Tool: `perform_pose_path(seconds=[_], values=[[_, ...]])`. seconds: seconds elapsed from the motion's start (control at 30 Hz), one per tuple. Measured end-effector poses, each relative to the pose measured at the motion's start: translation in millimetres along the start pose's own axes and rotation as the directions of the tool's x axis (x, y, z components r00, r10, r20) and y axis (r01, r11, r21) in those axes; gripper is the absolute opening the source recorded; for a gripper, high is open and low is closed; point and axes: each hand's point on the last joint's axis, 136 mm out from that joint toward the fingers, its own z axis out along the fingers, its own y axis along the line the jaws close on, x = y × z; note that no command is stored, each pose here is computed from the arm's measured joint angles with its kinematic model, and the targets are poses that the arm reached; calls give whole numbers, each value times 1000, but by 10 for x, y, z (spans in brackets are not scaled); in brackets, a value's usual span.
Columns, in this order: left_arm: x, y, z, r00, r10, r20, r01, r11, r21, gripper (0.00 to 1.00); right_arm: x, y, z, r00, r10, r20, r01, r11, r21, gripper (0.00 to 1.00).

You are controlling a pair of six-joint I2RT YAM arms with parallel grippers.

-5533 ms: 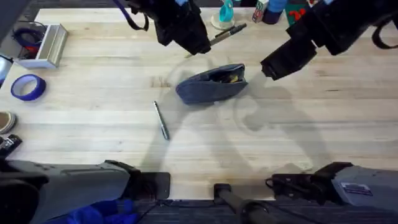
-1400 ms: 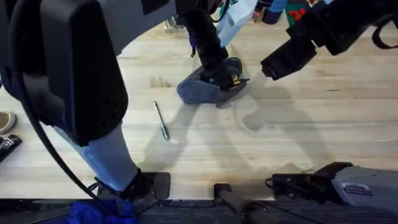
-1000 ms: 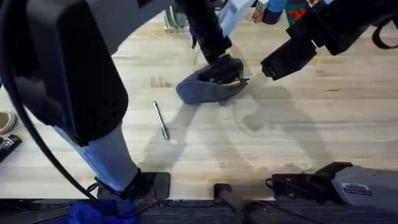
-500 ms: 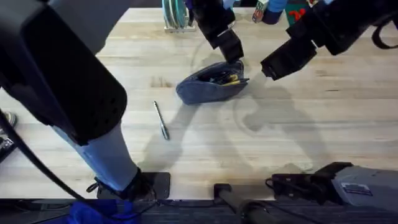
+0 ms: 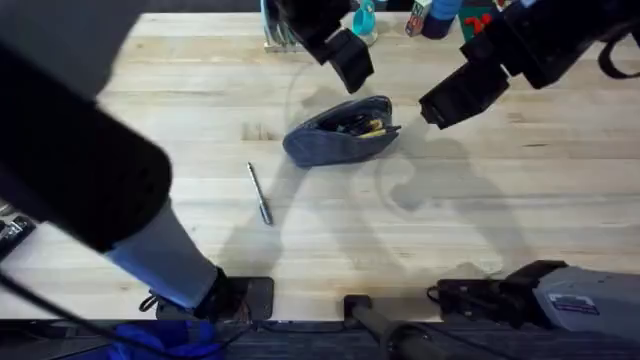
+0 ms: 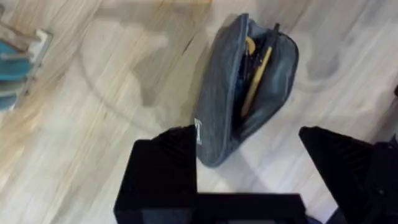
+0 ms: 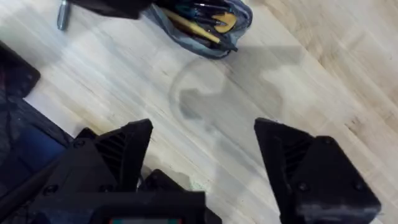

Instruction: Unzip the bag, pick up the pens from the table one at a time and place them inside, then zip the bag closed.

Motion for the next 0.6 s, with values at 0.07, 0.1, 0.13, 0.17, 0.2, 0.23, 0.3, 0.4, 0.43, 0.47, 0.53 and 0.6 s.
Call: perform_pose_path(seconds=[0.07, 0.1, 0.13, 0.17, 0.2, 0.23, 0.3, 0.4, 0.43, 0.47, 0.53, 0.6], values=[[49, -20, -106, 1000, -9, 4, 9, 1000, -6, 997, 0, 0, -1, 1000, 0, 0, 0, 1000, 0, 995], [74, -29, -158, 1000, -15, 6, 15, 1000, -9, 997, -1, 0, 0, 1000, 0, 0, 0, 1000, 0, 996], [90, -36, -194, 1000, -20, 9, 20, 1000, -11, 997, 0, 0, 0, 1000, 0, 0, 0, 1000, 0, 996], [106, -39, -227, 1000, -23, 11, 23, 1000, -14, 997, 0, 0, 0, 1000, 0, 0, 0, 1000, 0, 996], [118, -44, -256, 1000, -25, 13, 25, 1000, -16, 997, 0, 0, 0, 1000, 0, 0, 0, 1000, 0, 996], [127, -48, -277, 1000, -27, 15, 27, 999, -18, 997, 0, 0, 0, 1000, 0, 0, 0, 1000, 0, 996], [135, -58, -314, 999, -31, 20, 31, 999, -22, 997, 0, 0, 0, 1000, 0, 0, 0, 1000, 0, 996], [154, -48, -373, 999, -44, 27, 45, 998, -42, 997, 0, 0, 0, 1000, 0, 0, 0, 1000, 0, 996], [169, -52, -395, 998, -48, 29, 49, 998, -48, 997, 0, 0, 0, 1000, 0, 0, 0, 1000, 0, 996], [200, -63, -417, 998, -55, 31, 56, 997, -52, 997, -1, 0, 0, 1000, 0, 0, 0, 1000, 0, 995], [277, -89, -451, 997, -70, 33, 72, 996, -61, 997, 0, 0, 0, 1000, 0, 0, 0, 1000, 0, 996], [363, -105, -480, 995, -88, 38, 91, 993, -76, 997, 0, 0, 0, 1000, 0, 0, 0, 1000, 0, 995]])
